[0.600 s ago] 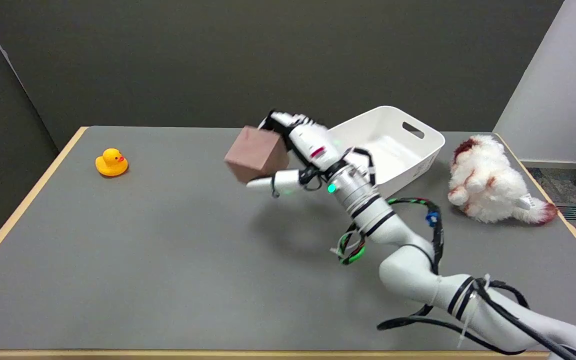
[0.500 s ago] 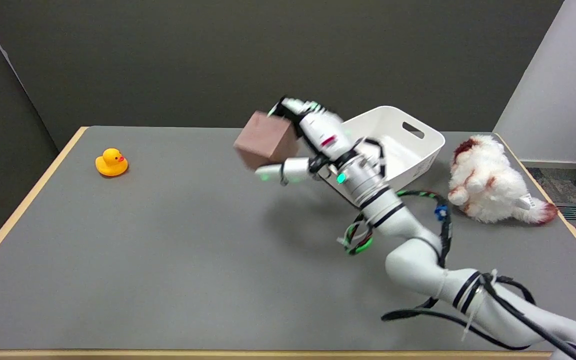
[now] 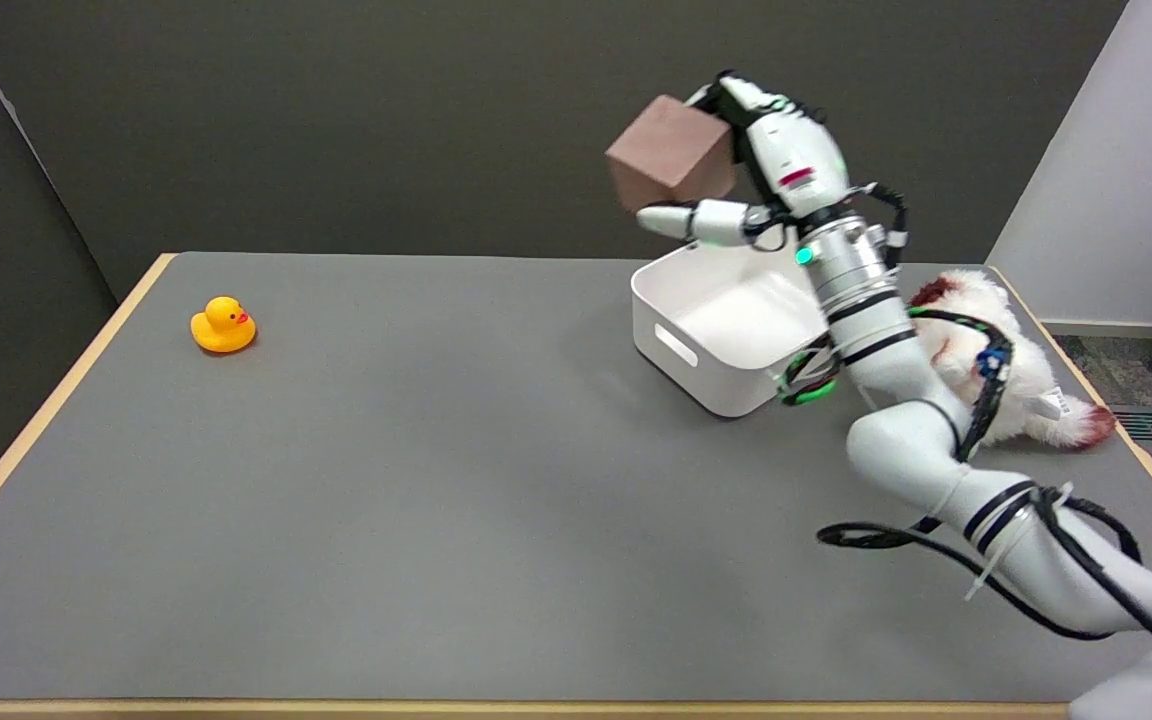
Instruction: Place wooden cube into white box.
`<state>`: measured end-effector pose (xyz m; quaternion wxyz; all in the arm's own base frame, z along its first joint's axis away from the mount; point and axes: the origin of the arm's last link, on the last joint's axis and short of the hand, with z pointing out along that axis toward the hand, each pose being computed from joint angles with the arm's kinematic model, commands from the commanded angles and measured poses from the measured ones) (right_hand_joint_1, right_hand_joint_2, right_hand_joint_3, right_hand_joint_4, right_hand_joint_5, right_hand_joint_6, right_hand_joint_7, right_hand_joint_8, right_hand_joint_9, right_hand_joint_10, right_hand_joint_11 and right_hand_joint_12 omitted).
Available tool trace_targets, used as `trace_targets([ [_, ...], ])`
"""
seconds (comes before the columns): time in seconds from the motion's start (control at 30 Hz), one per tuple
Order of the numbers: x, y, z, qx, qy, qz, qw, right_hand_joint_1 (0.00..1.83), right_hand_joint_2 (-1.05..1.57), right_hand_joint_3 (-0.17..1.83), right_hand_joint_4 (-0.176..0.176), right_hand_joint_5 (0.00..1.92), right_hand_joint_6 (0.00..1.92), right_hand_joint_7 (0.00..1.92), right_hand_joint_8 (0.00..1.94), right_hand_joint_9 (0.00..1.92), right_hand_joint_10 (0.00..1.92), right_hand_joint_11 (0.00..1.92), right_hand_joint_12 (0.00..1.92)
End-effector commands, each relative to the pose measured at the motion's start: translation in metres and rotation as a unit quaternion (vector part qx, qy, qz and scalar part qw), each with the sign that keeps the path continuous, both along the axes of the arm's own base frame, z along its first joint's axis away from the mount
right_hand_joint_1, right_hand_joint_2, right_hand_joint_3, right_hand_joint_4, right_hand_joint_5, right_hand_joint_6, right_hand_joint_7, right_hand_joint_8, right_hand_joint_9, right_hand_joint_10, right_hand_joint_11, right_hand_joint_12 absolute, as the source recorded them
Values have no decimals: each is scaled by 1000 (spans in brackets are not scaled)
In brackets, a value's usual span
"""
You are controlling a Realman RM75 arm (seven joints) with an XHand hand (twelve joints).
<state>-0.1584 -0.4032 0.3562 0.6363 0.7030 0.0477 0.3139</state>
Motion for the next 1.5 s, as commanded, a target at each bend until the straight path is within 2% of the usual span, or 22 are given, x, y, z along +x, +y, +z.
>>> trace_targets([
  [0.03, -28, -16, 119, -141, -16, -69, 987, 1087, 1327, 196, -156, 420, 1616, 563, 1940, 678, 1838, 367, 1921],
  [0.27, -65, -18, 127, -154, -20, -133, 979, 1088, 1349, 156, -163, 403, 1630, 569, 1937, 664, 1811, 397, 1921],
  [0.47, -94, -8, 131, -160, -39, -176, 970, 1083, 1356, 145, -153, 408, 1636, 563, 1940, 670, 1809, 411, 1921],
  [0.63, -102, 6, 126, -151, -57, -175, 971, 1085, 1347, 158, -154, 409, 1635, 569, 1933, 677, 1810, 409, 1921],
  [0.9, -92, 23, 120, -134, -57, -152, 978, 1090, 1360, 122, -156, 407, 1631, 580, 1918, 672, 1782, 471, 1921],
  [0.93, -90, 25, 119, -130, -55, -150, 979, 1131, 1319, 248, -164, 337, 1387, 506, 1926, 610, 1777, 306, 1919],
  [0.97, -88, 25, 119, -127, -54, -148, 979, 1187, 1262, 423, -175, 241, 1050, 405, 1937, 524, 1771, 80, 1917],
  [1.03, -86, 27, 117, -116, -62, -144, 981, 747, 776, 786, -152, 58, 411, 235, 723, 275, 1054, 110, 1543],
  [1.07, -85, 28, 117, -112, -69, -142, 981, 589, 652, 875, -136, 14, 216, 145, 418, 153, 827, 100, 1342],
  [1.1, -84, 29, 118, -108, -76, -141, 981, 494, 611, 905, -122, 2, 112, 68, 324, 53, 711, 72, 1174],
  [1.2, -81, 29, 118, -97, -88, -134, 982, 480, 616, 758, -95, -1, 2, 1, 79, 0, 389, 1, 1075],
  [1.27, -79, 30, 118, -93, -90, -130, 983, 461, 548, 818, -83, -1, -1, -1, -1, -1, 54, -1, 920],
  [1.33, -74, 30, 118, -84, -99, -119, 984, 475, 586, 655, -60, -1, -1, -1, -1, -1, -1, -1, 801],
  [1.4, -68, 30, 118, -74, -111, -106, 985, 472, 585, 646, -57, -1, -1, -1, -1, -1, -1, -1, 760],
  [1.5, -57, 30, 121, -55, -142, -81, 985, 473, 582, 628, -40, -1, -1, -1, -1, -1, -1, -1, 548],
])
